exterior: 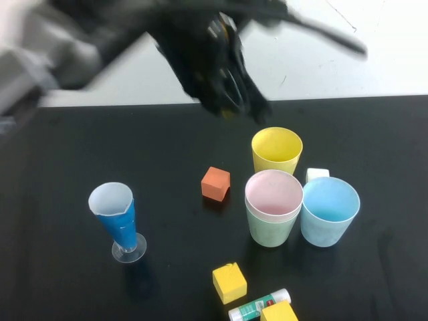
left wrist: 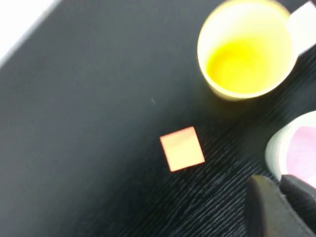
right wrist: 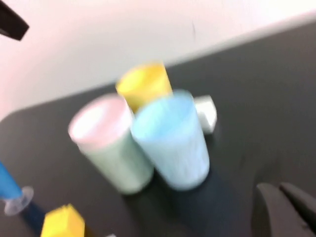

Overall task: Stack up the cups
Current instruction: Pick up the blue cup

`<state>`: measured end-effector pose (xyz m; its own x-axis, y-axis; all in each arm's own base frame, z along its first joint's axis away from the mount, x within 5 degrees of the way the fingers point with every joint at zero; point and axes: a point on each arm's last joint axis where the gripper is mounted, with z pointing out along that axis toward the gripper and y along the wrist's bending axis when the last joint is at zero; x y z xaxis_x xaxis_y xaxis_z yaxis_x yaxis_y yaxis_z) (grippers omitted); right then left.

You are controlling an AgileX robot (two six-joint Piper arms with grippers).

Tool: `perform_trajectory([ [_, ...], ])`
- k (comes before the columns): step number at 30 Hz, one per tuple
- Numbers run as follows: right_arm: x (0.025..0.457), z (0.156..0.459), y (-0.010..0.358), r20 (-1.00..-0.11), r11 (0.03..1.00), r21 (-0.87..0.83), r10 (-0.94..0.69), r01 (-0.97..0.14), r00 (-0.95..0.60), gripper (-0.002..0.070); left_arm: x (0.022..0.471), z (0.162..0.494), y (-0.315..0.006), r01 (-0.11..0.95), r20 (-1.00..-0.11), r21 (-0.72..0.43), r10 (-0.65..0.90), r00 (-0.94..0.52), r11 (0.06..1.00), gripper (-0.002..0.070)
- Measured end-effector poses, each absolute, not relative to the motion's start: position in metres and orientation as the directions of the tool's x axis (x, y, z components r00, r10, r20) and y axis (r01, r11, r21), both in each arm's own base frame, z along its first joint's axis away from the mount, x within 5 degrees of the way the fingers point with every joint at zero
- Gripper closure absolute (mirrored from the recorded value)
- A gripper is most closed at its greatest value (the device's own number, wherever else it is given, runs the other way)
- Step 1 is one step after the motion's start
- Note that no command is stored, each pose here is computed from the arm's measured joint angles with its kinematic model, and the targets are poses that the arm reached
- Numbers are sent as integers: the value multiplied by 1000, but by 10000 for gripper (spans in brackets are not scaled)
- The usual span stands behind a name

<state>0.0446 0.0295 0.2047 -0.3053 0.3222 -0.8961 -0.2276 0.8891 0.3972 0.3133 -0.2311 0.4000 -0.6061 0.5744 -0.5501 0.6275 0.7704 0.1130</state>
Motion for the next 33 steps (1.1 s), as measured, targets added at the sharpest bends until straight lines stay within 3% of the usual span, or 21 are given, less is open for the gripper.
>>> perform_trajectory([
  [3,47,237,27,-933,923,305,239,-235,-270,679,287,437,-211,620,-630,112,538,-560,776,665],
  [8,68,290,26,-938,959,130,36,-253,-345,679,237,459,-176,626,-716,87,486,-502,775,671],
  [14,111,339,28,-836,925,-30,-231,-379,-498,679,184,428,-137,610,-768,49,421,-483,791,673],
  [19,143,361,29,-729,885,-41,-344,-464,-592,679,142,388,-110,606,-798,-14,356,-486,795,673],
  [27,192,372,39,-575,789,4,-501,-614,-647,679,102,336,-80,596,-844,-62,277,-459,800,674],
  [33,238,363,67,-405,710,-15,-648,-704,-645,679,85,329,-67,598,-884,-65,233,-406,799,676],
])
